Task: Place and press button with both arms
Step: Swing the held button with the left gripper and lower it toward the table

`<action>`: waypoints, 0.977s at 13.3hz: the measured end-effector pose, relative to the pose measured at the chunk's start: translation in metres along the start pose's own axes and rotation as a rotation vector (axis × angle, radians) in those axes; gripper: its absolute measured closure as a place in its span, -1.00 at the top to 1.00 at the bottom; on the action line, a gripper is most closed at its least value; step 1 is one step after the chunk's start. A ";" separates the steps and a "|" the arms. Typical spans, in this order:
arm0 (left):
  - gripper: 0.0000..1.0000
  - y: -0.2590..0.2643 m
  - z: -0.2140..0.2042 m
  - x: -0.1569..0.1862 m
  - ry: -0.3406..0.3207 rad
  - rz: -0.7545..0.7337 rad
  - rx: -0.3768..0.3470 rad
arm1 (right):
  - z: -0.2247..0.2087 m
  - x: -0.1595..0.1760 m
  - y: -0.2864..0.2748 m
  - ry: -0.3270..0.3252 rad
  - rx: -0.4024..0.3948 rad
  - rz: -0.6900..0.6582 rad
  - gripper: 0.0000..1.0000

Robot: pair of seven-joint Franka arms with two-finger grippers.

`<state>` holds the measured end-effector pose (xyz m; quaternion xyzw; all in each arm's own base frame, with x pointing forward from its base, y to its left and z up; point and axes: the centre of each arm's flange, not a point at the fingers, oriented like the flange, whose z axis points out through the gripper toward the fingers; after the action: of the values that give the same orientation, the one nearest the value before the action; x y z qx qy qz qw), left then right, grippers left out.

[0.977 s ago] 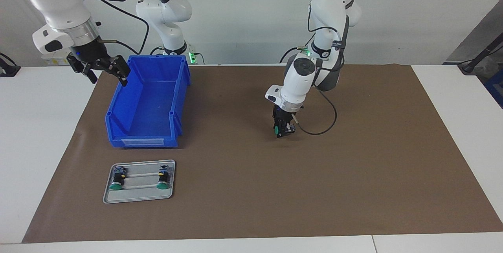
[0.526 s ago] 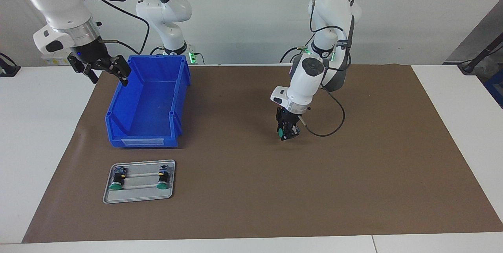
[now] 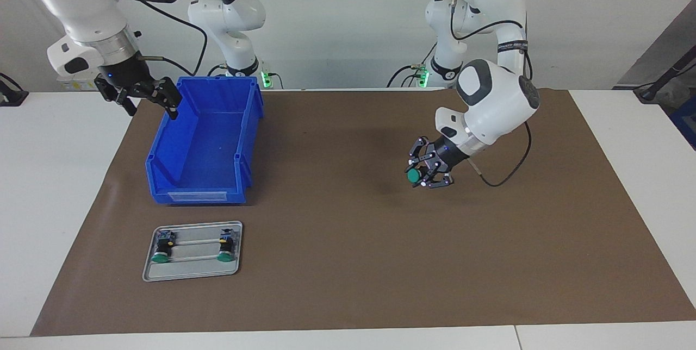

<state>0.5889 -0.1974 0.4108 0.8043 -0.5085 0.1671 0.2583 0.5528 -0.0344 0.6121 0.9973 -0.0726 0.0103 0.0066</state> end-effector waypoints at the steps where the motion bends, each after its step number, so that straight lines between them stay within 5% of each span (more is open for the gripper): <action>1: -0.15 -0.003 -0.007 -0.005 0.050 0.001 -0.025 | 0.000 0.000 0.000 0.000 0.000 0.000 1.00; 13: -0.15 0.029 0.009 -0.080 0.400 0.047 -0.115 | -0.027 -0.008 0.001 -0.023 -0.017 -0.017 1.00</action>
<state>0.5291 -0.1543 0.3681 0.7268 -0.4744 0.3004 0.3956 0.5440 -0.0334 0.6394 0.9978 -0.0641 -0.0017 0.0142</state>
